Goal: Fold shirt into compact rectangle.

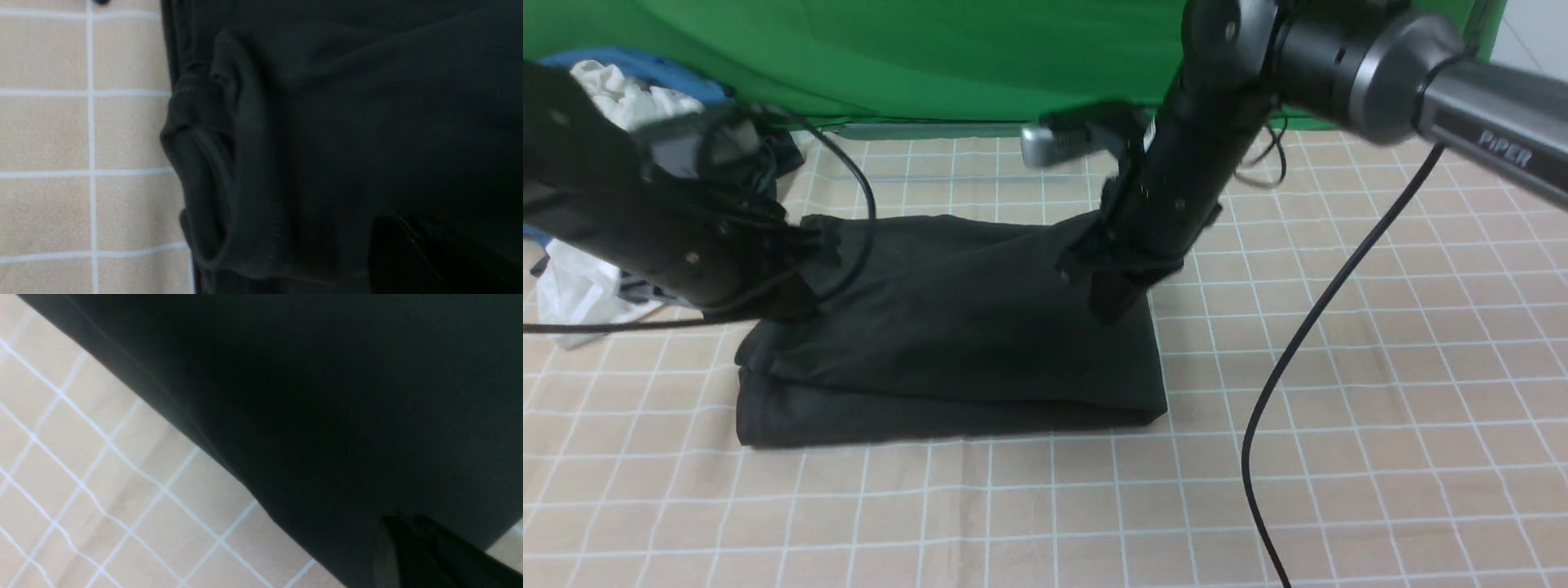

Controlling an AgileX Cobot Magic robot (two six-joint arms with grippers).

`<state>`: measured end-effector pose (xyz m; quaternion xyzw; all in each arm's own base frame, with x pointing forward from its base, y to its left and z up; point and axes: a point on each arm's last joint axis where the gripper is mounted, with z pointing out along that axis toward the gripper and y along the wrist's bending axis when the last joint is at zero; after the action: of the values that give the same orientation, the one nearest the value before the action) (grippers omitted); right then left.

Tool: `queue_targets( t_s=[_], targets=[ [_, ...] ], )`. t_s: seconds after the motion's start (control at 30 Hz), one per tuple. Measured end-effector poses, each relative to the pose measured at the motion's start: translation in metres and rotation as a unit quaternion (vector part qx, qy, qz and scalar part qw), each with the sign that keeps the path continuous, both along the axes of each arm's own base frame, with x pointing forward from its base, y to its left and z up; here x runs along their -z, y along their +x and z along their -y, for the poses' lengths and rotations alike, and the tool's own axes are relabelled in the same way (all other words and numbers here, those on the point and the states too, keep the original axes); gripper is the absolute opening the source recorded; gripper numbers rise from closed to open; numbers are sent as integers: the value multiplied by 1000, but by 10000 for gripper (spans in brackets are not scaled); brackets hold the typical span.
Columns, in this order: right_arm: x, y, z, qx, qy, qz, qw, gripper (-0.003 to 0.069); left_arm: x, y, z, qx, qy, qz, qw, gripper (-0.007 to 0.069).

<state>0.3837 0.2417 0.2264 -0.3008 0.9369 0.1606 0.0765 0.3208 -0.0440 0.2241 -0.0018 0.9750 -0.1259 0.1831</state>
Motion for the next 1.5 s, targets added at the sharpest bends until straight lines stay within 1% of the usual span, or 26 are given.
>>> queue_targets(
  t_s=[0.1,0.2,0.33,0.47,0.53,0.6,0.67,0.7,0.73,0.8,0.87,0.9,1.0,1.1,1.17,1.23,1.37,1.43,1.5],
  targets=[
    [18,-2,1,2,-11,-20,1000,39,22,4,-2,-3,14,-27,1000,19],
    [35,-4,3,2,-26,-40,999,39,35,0,-3,-15,19,-51,998,19],
    [53,-7,7,6,-49,-61,997,39,44,-6,-6,-34,27,-66,997,19],
    [56,-9,9,8,-58,-66,996,39,44,-9,-7,-42,27,-70,996,19],
    [51,-10,10,8,-57,-61,996,39,37,-11,-7,-41,25,-68,997,19],
    [40,-10,10,9,-52,-48,997,39,21,-13,-7,-40,24,-43,998,19],
    [18,-8,9,17,-35,-18,999,39,-1,-13,-8,-45,20,3,999,19],
    [16,-8,9,17,-33,-14,999,39,-3,-13,-8,-47,20,8,999,19],
    [-6,-5,7,26,-6,20,999,38,-19,-13,-8,-52,16,45,997,19],
    [-16,-3,4,28,9,37,999,38,-23,-13,-8,-54,14,56,997,19],
    [-21,-1,-1,27,18,48,998,38,-18,-11,-8,-55,14,48,997,19],
    [-19,0,-3,26,19,46,998,38,-12,-9,-8,-54,15,39,998,19],
    [3,1,-7,18,0,17,1000,38,13,-5,-10,-54,34,-1,998,19],
    [33,2,-6,7,-42,-26,999,38,38,-6,-15,-70,48,-47,995,19],
    [46,2,-3,6,-64,-44,997,38,48,-9,-18,-73,53,-65,994,19],
    [57,1,-1,14,-83,-60,995,38,50,-11,-19,-76,53,-67,993,19],
    [56,0,0,19,-88,-63,994,38,40,-15,-20,-77,51,-67,993,19],
    [51,0,1,20,-87,-57,994,38,25,-16,-20,-78,47,-52,994,19],
    [39,-1,2,20,-83,-42,995,38,1,-12,-19,-83,33,-16,996,19]
  ],
)
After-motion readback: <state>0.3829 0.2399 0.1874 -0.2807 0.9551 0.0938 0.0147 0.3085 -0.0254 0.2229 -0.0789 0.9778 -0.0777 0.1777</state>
